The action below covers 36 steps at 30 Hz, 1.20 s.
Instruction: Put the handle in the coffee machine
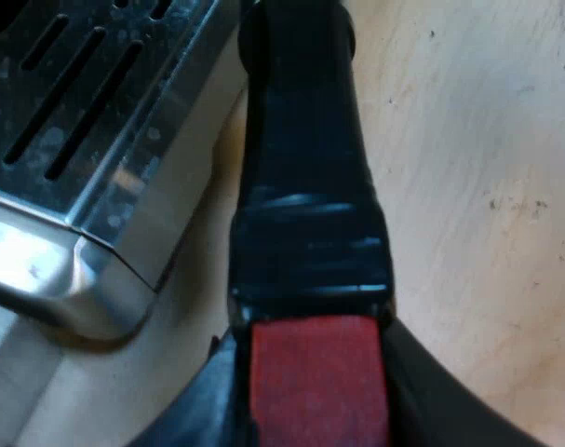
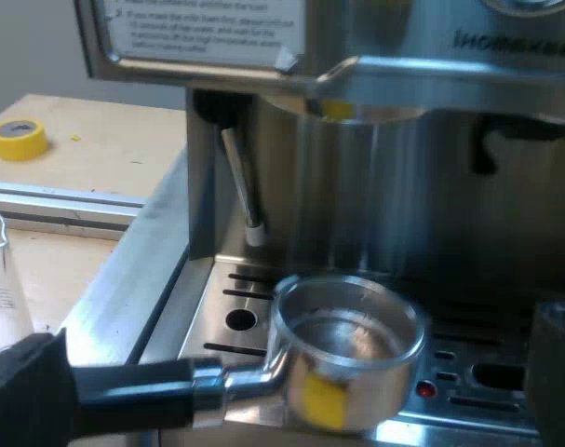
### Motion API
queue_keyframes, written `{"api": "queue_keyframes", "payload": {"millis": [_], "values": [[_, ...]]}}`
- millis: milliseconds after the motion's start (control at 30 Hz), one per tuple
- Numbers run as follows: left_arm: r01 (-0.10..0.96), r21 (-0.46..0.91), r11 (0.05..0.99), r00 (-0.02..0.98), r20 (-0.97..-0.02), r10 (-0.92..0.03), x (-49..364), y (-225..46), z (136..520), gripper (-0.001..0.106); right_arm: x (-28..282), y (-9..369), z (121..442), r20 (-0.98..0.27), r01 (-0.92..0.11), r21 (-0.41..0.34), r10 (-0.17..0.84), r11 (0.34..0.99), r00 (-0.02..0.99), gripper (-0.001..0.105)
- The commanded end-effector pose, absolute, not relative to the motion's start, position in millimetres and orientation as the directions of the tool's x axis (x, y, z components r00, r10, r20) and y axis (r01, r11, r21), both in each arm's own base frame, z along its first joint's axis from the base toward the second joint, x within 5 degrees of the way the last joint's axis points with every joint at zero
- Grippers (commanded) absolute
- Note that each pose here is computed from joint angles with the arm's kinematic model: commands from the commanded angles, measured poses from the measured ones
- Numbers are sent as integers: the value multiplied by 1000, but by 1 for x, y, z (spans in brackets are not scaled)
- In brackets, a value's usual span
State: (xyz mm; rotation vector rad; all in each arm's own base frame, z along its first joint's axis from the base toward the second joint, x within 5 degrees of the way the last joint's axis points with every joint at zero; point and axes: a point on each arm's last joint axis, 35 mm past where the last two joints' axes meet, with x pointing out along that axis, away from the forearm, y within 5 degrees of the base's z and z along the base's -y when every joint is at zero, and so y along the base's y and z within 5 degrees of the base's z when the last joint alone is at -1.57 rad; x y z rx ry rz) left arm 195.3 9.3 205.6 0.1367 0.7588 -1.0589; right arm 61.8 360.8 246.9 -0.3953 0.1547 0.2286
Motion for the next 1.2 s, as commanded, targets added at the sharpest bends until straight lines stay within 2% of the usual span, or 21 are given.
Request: {"api": "queue_keyframes", "payload": {"millis": [33,333,467,633,800,933,1200], "values": [[858,-215,466,291,-544,-787,207,9,217,0,63,368,239,-165,-213,-349,164,913,973,104],[859,-222,460,288,-534,-795,231,14,219,0,83,371,221,-144,-122,-369,73,921,987,104],[867,-213,450,291,-517,-805,242,15,218,0,97,369,222,-141,-90,-344,44,934,989,104],[867,-208,452,294,-520,-802,250,17,210,0,110,368,219,-198,-156,-337,93,929,976,104],[860,-239,451,276,-524,-805,256,18,202,0,120,368,213,-194,-125,-340,60,932,979,104],[857,-250,450,271,-526,-807,262,19,199,0,122,370,209,-200,-137,-330,73,934,977,104],[872,-187,451,303,-517,-801,278,21,211,0,125,372,201,-208,-137,-339,68,931,976,104]]}}
